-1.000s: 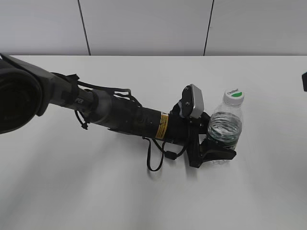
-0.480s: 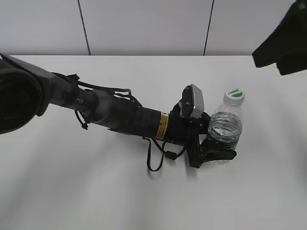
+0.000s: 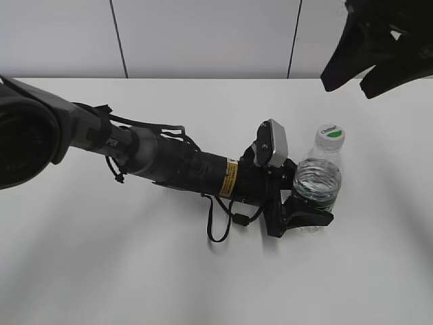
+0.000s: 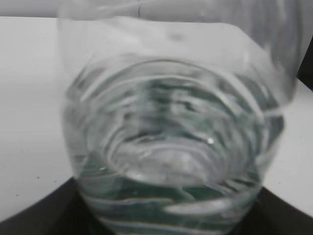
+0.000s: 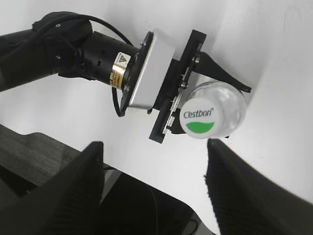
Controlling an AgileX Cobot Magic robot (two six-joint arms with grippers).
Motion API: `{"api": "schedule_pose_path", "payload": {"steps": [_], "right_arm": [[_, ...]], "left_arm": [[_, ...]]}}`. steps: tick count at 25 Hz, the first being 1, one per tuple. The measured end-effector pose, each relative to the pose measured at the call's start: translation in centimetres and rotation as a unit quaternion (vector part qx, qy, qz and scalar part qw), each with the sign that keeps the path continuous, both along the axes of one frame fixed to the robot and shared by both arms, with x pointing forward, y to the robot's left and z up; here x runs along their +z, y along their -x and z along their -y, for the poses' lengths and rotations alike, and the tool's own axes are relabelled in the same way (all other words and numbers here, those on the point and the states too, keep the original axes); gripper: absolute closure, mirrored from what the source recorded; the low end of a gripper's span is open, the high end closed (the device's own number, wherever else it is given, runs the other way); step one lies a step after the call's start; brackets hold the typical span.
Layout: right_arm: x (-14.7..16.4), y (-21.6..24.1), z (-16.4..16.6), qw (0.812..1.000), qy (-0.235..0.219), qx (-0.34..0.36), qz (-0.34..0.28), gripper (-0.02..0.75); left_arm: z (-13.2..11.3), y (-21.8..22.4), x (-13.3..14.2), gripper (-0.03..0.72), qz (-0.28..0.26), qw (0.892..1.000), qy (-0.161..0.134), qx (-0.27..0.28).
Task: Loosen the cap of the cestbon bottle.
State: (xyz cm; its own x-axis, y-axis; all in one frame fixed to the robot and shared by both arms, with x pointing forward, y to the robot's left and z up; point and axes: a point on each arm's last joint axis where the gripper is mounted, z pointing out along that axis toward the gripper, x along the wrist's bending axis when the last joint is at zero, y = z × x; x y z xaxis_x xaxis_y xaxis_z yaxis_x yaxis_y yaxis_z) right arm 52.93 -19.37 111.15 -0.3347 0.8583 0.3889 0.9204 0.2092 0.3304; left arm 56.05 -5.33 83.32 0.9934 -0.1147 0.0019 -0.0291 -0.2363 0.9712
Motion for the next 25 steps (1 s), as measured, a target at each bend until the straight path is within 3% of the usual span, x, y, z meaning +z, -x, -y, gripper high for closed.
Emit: {"api": "schedule_pose_path", "payload": {"steps": [25], "right_arm": [[-6.0, -3.7, -0.4, 0.994, 0.054, -0.021, -0.089, 0.241]], "left_arm": [[0.0, 0.0, 0.0, 0.179, 0.000, 1.000, 0.000, -0.001]]}}
